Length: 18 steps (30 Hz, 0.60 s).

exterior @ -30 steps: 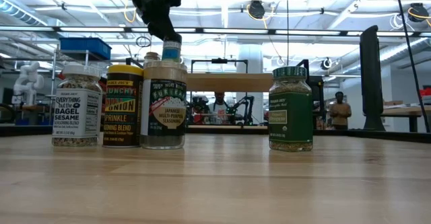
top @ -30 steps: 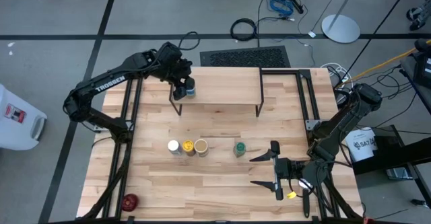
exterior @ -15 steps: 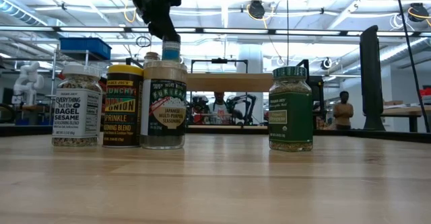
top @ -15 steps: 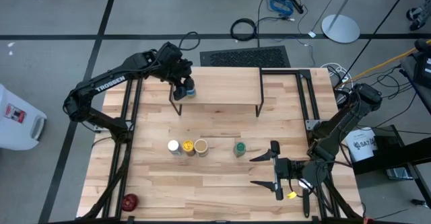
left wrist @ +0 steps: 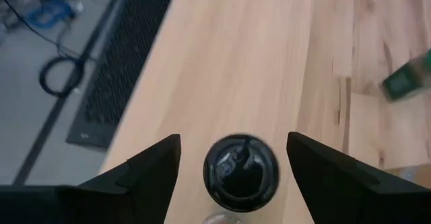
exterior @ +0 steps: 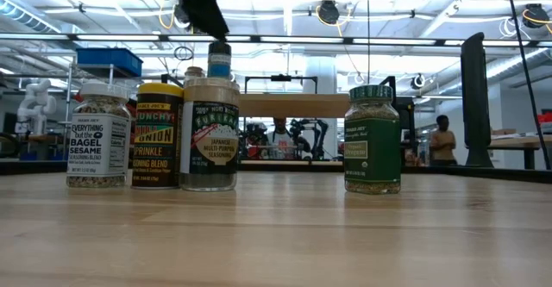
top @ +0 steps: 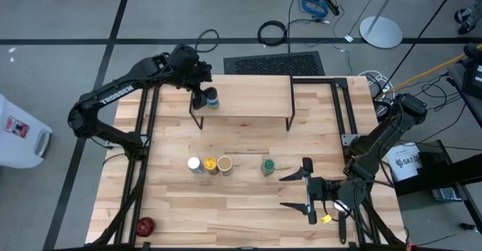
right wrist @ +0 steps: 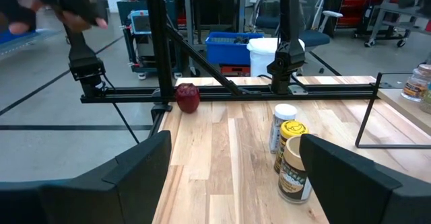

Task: Shelf spices
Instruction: Put the green seasoning bottle on the shelf

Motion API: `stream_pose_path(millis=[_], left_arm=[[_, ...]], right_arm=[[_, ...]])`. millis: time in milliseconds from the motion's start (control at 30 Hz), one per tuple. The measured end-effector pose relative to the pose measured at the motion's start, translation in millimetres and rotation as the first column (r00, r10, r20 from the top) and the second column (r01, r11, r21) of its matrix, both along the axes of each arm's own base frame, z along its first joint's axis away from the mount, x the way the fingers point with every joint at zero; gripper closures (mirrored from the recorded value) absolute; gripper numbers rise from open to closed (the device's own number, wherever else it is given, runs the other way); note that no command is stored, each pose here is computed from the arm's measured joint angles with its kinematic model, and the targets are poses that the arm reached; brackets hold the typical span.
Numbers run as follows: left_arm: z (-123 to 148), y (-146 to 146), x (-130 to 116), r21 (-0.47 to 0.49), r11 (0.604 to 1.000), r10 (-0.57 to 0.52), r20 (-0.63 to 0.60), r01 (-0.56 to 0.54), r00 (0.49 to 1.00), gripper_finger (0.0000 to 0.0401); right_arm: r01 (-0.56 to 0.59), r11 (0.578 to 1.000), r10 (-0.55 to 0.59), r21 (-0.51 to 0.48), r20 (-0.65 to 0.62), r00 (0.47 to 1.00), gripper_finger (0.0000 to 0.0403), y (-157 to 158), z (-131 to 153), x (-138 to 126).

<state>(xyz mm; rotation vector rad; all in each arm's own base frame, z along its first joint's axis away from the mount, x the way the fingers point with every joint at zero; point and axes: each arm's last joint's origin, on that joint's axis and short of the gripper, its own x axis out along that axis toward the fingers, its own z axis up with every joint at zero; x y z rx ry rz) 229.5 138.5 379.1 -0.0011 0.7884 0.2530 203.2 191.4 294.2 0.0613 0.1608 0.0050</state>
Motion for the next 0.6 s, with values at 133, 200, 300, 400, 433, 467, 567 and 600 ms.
stream_pose_path(millis=[133, 200, 300, 400, 433, 467, 567, 600], left_arm=[[22.9, -7.6, -11.6, 0.041, 0.999, -0.002, 0.068, -0.001, 0.998, 0.012], [33.0, -13.4, -18.9, 0.055, 0.998, -0.001, 0.104, -0.005, 0.995, 0.012], [47.6, -28.0, -28.9, 0.04, 0.999, 0.0, 0.173, -0.008, 0.985, 0.012], [58.2, -48.4, -37.3, -0.027, 0.999, -0.022, 0.246, 0.029, 0.969, 0.012], [60.6, -56.2, -39.3, -0.062, 0.996, -0.043, 0.267, 0.062, 0.963, 0.012], [62.3, -64.0, -41.4, -0.099, 0.99, -0.065, 0.281, 0.096, 0.958, 0.012], [66.6, -86.6, -44.7, -0.162, 0.968, -0.134, 0.311, 0.192, 0.941, 0.012], [67.6, -93.9, -45.0, -0.173, 0.96, -0.157, 0.318, 0.22, 0.935, 0.012]], right_arm=[[0.0, 1.0, 0.0, 0.0, 0.0, 1.0, 0.0088, 0.0, 0.0, 0.0], [0.0, 1.0, 0.0, 0.0, 0.0, 1.0, 0.0088, 0.0, 0.0, 0.0], [0.0, 1.0, 0.0, 0.0, 0.0, 1.0, 0.0088, 0.0, 0.0, 0.0], [0.001, 1.0, -0.001, 0.004, 0.0, 1.0, 0.0088, 0.0, 0.0, 0.0], [0.002, 1.0, -0.002, 0.011, 0.0, 1.0, 0.0088, 0.0, 0.0, 0.0], [0.002, 1.0, -0.002, 0.015, 0.0, 1.0, 0.0088, 0.0, 0.0, 0.0], [0.003, 1.0, -0.003, 0.019, 0.0, 1.0, 0.0088, 0.0, 0.0, 0.0], [0.003, 1.0, -0.003, 0.019, 0.0, 1.0, 0.0088, 0.0, 0.4, 0.0]])
